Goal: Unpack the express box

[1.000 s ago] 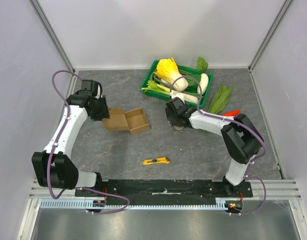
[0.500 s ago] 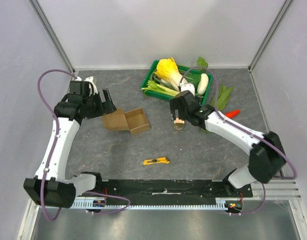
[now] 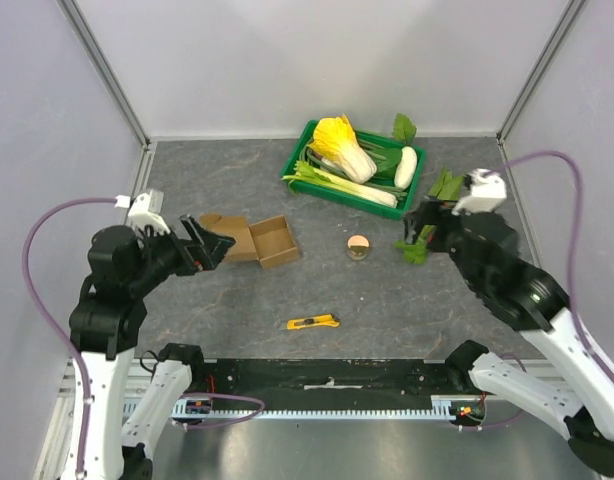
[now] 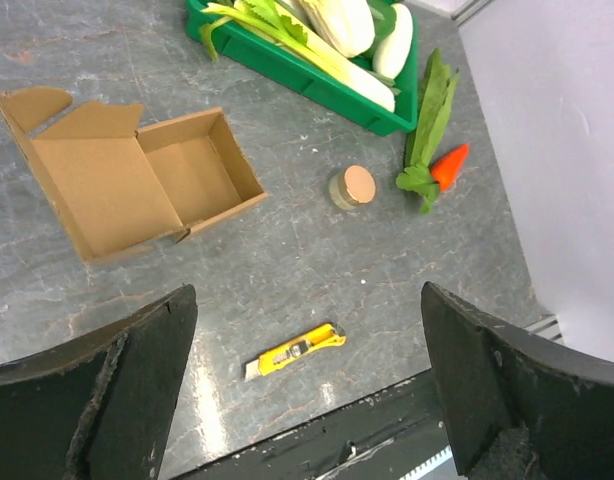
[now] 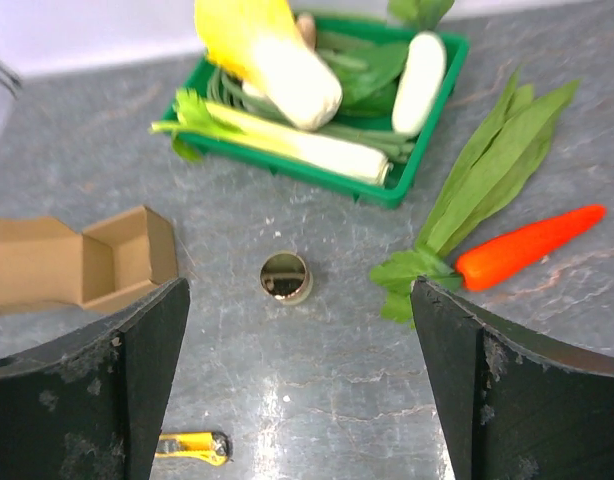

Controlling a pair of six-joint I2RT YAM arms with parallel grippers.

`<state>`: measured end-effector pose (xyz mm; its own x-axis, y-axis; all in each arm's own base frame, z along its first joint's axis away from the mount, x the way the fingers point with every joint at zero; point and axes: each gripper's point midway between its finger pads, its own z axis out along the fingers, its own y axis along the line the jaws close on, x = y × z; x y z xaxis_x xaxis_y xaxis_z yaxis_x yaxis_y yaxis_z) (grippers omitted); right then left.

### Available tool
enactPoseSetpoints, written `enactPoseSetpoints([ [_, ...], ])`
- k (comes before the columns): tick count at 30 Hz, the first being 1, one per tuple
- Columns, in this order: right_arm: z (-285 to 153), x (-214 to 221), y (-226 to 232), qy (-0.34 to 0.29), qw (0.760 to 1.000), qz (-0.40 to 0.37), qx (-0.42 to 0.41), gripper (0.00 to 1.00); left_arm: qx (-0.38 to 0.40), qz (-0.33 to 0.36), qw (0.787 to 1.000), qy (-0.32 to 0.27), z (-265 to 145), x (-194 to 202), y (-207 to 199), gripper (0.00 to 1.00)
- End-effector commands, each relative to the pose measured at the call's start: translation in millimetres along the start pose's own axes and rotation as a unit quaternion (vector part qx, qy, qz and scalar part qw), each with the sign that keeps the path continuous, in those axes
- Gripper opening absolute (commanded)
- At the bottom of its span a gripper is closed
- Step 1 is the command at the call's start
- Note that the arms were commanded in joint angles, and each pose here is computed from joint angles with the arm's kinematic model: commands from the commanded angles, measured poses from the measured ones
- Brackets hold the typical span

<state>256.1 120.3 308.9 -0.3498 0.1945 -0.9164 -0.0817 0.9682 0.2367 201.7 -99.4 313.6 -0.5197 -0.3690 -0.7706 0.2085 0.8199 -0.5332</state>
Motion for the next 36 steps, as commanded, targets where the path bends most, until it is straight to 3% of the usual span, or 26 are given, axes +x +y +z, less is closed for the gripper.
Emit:
enactPoseSetpoints([
  [1,-45.4,-24.8,-32.2,-0.046,0.999,-0.002,0.024,0.98,-0.016,-0.040,0.999,-0.001,-28.3,15.3,-2.2,0.98],
  [13,-141.7,-90.9,-62.2,-0.114,0.993,0.031,0.011,0.98,-0.073,0.005,0.997,-0.038,-101.6,3.9,-9.3,0.98],
  [21,-174.6,-118.8,-70.0,-0.158,0.981,0.110,0.001,0.98,-0.071,0.007,0.997,-0.041,-119.0,6.3,-15.9,0.98],
  [36,-168.6,-110.3,-57.0,-0.134,0.984,0.118,-0.024,0.98,-0.078,0.014,0.996,-0.031,-125.1,10.6,-14.8,1.00],
])
